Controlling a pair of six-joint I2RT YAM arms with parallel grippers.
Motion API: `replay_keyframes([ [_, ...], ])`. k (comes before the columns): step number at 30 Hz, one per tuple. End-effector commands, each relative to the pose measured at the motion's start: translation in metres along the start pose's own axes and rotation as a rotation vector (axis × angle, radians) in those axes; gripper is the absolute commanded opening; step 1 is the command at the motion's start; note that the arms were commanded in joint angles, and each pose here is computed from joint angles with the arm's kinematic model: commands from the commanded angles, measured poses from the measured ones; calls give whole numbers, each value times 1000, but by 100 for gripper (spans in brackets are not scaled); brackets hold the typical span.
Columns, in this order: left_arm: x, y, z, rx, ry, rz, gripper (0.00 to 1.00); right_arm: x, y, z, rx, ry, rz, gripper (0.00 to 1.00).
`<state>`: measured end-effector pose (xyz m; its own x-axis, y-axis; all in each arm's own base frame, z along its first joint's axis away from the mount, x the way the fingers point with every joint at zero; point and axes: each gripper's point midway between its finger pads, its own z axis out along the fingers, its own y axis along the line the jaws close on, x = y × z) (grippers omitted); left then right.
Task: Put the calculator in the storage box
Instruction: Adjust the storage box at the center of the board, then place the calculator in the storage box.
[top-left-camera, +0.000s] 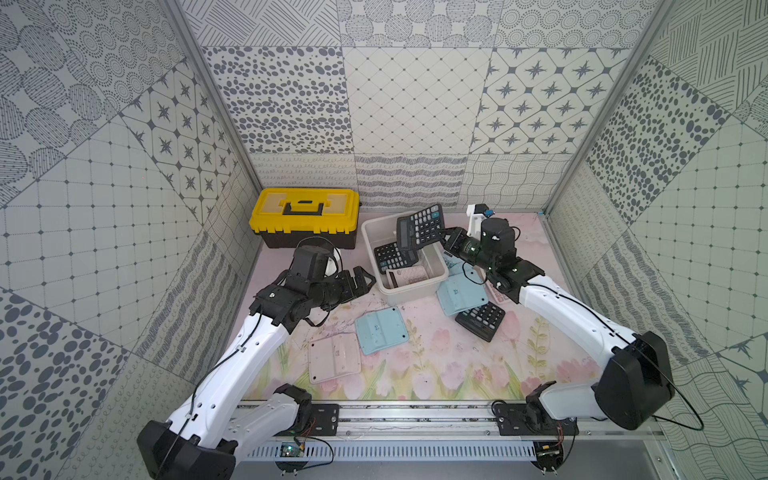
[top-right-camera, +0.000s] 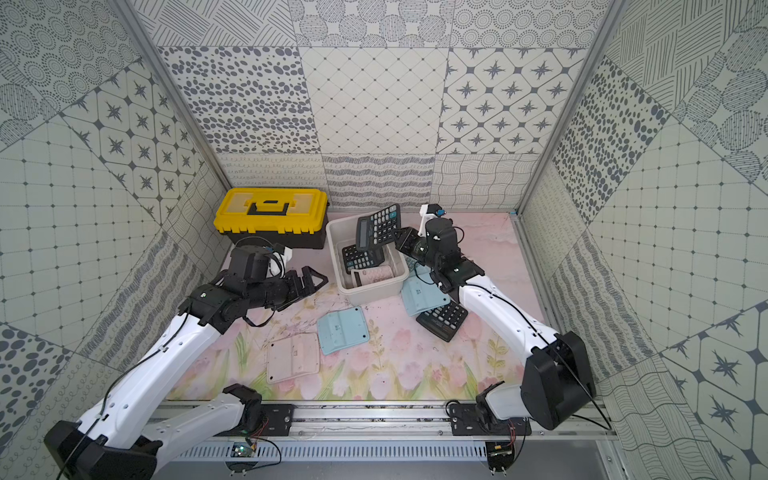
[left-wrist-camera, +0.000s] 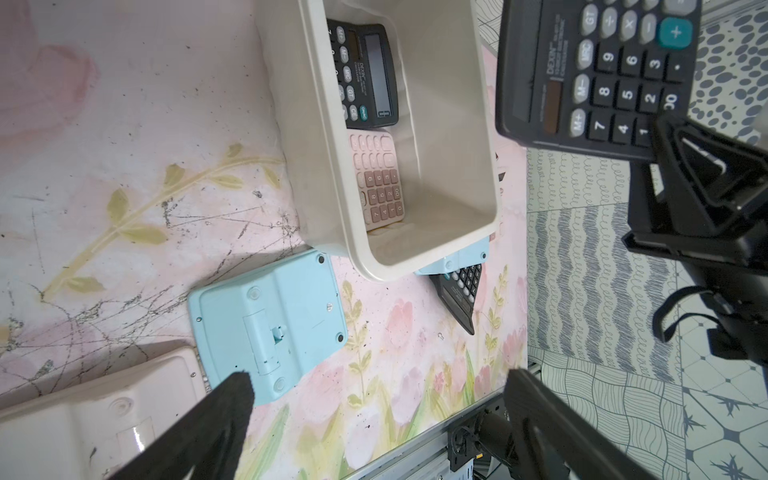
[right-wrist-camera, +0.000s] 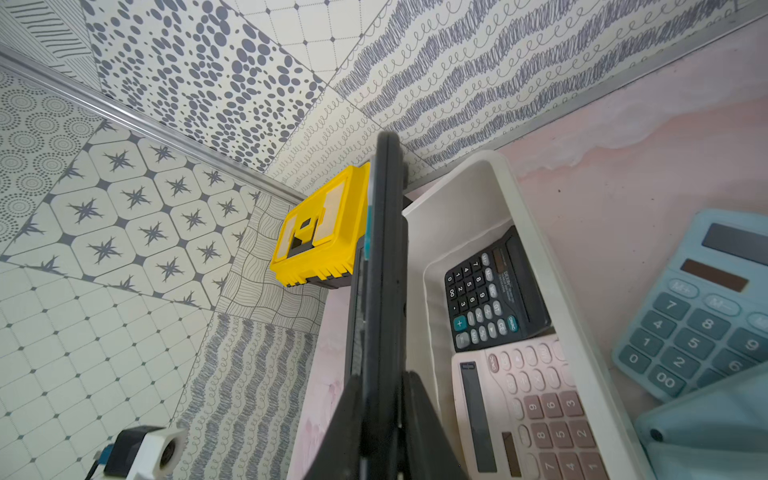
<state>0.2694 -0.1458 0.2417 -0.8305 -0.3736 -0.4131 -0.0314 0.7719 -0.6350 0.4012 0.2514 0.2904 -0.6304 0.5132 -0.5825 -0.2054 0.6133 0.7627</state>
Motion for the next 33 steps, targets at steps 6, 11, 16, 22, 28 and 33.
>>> replay_keyframes([
  [6,-3,14,2,-1,-19,-33,100,0,11,60,-5,35,-40,0],
  [11,-2,19,7,-4,-4,-45,100,21,-6,89,41,110,-67,0],
  [16,1,24,10,-4,6,-57,100,37,-20,113,70,169,-100,0],
  [22,3,26,10,-6,5,-62,100,58,-37,137,92,246,-120,0],
  [28,3,26,14,0,17,-63,100,76,-51,154,106,295,-125,0],
  [33,3,25,17,6,25,-65,100,86,-61,161,123,319,-124,0],
])
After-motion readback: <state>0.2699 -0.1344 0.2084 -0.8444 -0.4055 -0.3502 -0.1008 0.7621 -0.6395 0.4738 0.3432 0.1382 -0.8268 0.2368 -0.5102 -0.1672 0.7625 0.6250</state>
